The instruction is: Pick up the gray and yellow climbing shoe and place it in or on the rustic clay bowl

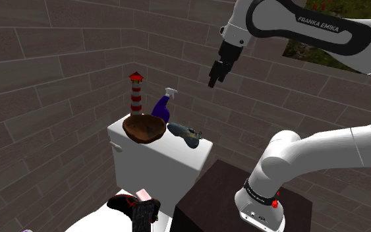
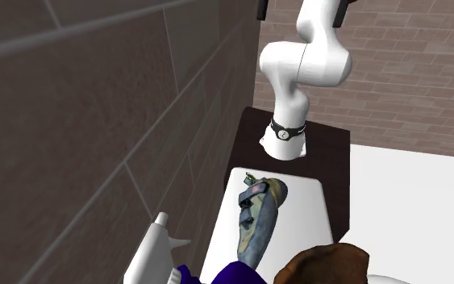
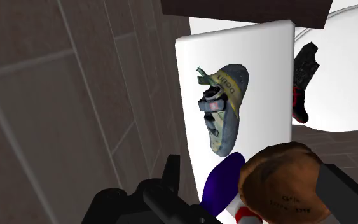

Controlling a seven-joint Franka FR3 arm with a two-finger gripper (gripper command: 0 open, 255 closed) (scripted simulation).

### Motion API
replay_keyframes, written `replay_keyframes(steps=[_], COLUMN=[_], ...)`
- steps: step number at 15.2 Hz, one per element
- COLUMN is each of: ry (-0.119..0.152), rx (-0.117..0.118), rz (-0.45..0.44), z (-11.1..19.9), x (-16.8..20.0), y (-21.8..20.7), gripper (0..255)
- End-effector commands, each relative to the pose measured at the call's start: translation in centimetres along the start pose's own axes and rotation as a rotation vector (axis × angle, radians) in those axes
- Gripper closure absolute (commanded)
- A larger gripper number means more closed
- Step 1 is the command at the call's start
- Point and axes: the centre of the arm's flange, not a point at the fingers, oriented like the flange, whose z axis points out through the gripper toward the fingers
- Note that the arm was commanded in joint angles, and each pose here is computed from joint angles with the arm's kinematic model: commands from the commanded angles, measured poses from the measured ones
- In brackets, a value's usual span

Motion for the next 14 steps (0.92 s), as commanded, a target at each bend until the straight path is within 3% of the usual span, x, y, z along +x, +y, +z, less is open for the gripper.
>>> replay_keyframes(steps=[1, 14], ry=[0.0, 0.017], rx=[0.0, 0.002], rz=[0.0, -0.067], z=[0.0, 16.6], x=[0.0, 4.2], y=[0.0, -0.8], gripper=[0, 0])
